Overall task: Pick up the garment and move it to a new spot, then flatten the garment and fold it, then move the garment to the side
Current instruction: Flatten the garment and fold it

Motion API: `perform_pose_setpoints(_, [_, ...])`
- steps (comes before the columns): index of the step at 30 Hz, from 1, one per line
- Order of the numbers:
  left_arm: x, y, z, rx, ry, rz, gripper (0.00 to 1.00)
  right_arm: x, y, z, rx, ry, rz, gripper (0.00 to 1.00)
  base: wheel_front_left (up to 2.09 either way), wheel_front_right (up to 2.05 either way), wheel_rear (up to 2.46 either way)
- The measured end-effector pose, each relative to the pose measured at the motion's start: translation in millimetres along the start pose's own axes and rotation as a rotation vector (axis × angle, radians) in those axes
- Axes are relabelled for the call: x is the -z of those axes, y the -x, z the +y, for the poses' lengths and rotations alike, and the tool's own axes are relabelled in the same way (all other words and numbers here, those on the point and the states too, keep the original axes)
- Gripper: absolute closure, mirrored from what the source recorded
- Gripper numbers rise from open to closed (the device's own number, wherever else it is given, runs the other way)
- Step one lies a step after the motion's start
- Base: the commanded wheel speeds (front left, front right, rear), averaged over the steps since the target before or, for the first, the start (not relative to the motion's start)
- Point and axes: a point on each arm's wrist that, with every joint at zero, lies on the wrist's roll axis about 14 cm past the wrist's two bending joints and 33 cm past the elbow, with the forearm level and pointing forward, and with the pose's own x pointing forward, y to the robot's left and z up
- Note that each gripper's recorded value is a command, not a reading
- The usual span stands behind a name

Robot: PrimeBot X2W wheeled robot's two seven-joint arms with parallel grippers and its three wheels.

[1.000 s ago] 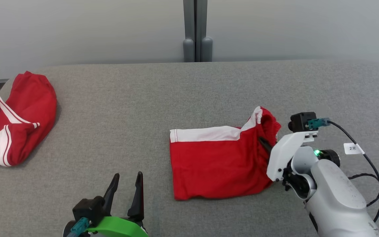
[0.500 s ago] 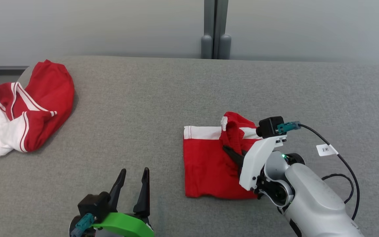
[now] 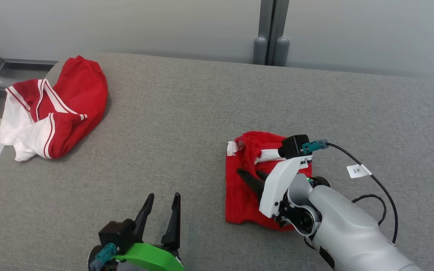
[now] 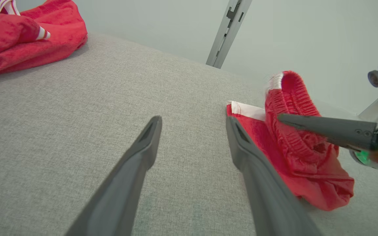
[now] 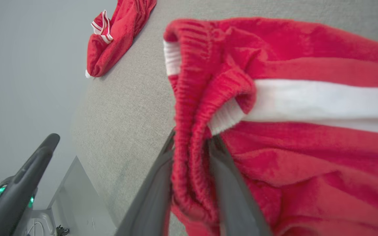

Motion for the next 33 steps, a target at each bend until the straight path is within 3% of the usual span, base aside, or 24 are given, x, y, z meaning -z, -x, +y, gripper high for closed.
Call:
perform_pose_setpoints(10, [-1.2,-0.7,-0.3,0.0,-0.002,-0.004,0.0,-13.6,-1.9,7.5,-0.015,0.032,-0.085,0.0,0.0,0.0,0.0])
perform_pose_setpoints(20, [-9.3,-8.8,-14.6,0.057,-0.037,-0.027,0.0,-58.5,21.2,-21.9,0.1,0.258,-0.314,0.0,0.0,0.0,0.0])
perform_pose_setpoints(27, [-21.5,-15.5,-23.4,0.09,-0.048,-0.063,0.0,-102.7,67.3,-53.2,0.224,0.339,-0.493,0.0,0.0,0.0,0.0])
perform_pose_setpoints(33, [-20.1,-14.6,-25.9,0.099,-0.058,-0.062,0.0,-90.8,121.0,-80.5,0.358,0.347,-0.608,0.0,0.0,0.0,0.0])
